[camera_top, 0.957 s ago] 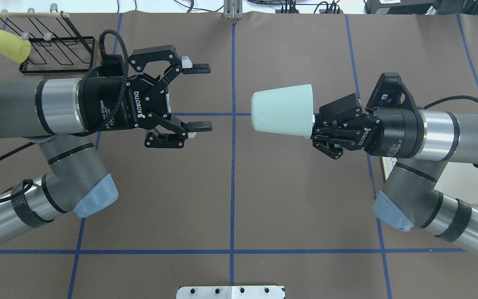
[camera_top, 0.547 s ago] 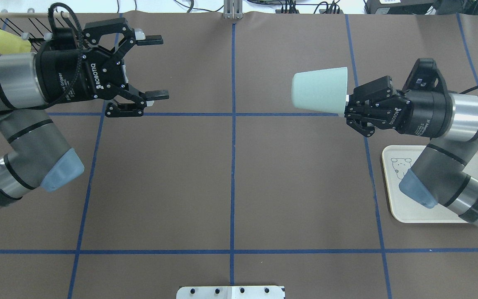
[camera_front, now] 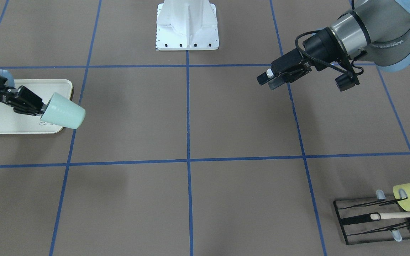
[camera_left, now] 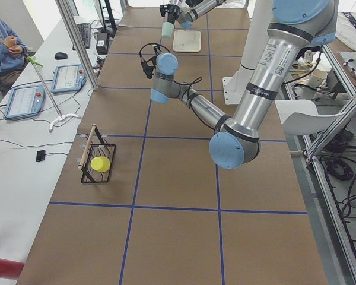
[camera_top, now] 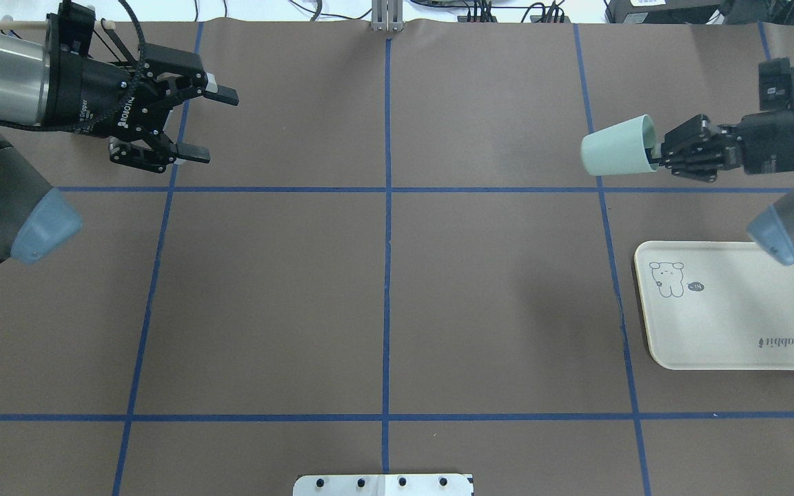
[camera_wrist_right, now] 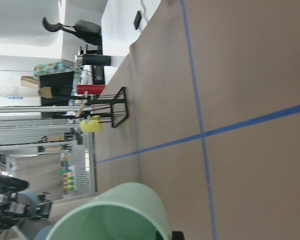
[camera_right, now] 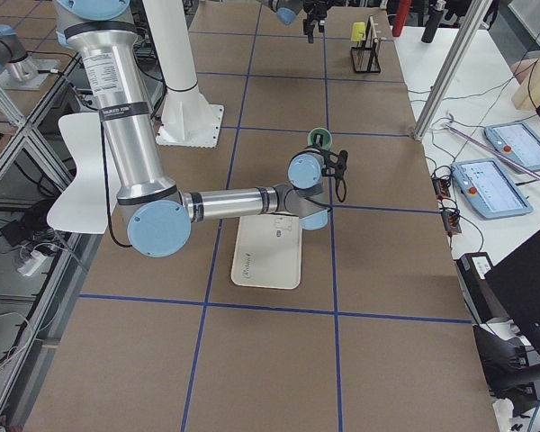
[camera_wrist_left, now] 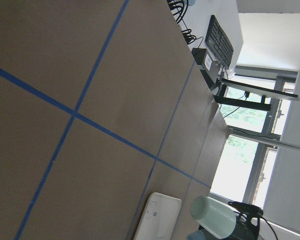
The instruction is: Left arm grabs green cup and hands to right arm on tray
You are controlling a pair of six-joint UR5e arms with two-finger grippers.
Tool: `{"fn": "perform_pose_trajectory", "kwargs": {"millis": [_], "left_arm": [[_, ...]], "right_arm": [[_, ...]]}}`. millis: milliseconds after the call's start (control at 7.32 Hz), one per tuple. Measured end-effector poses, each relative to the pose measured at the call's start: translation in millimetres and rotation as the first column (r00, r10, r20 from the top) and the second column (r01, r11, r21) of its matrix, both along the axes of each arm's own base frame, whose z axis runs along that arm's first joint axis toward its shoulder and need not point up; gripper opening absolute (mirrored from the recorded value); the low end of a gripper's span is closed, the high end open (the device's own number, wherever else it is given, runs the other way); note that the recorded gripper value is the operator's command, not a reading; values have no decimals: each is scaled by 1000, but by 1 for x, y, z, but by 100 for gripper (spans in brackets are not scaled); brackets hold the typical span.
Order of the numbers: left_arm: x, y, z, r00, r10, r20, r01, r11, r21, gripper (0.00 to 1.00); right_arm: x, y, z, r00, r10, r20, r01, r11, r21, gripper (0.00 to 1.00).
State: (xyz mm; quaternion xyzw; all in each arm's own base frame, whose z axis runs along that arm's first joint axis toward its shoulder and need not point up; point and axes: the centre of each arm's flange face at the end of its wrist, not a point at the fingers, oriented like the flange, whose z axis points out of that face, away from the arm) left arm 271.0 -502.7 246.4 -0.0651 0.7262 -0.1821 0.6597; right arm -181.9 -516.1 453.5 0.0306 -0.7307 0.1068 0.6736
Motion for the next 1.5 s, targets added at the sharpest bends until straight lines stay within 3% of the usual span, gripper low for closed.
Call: {"fn": "perform_pose_trajectory", "kwargs": {"millis": [137, 410, 683, 820, 957, 1093, 1503], "left_arm": [[1, -7, 10, 999, 7, 54, -6, 1000, -12, 100], [-3, -17, 22, 994, -1, 109, 5, 999, -39, 100], [-9, -23, 25, 992, -13, 129, 19, 999, -47, 100], [-9, -24, 26, 991, -15, 133, 22, 999, -48, 100], [-11, -26, 28, 991, -19, 136, 26, 998, -51, 100], [-13, -30, 31, 990, -24, 142, 31, 998, -49, 100], [-22, -45, 44, 971, -39, 236, 34, 999, 24, 100]], "right_arm": [[40, -22, 3, 996, -22, -87, 21, 1000, -13, 0], [84, -32, 24, 988, -13, -155, 3, 998, -67, 0], [98, -38, 53, 969, 111, -220, -140, 983, -122, 0], [97, -44, 62, 949, 164, -269, -200, 973, -113, 0], [94, -51, 67, 926, 182, -331, -216, 974, -67, 0], [91, -56, 66, 901, 170, -400, -188, 982, -5, 0], [76, -42, 73, 817, 47, -574, 24, 993, 115, 0]]}}
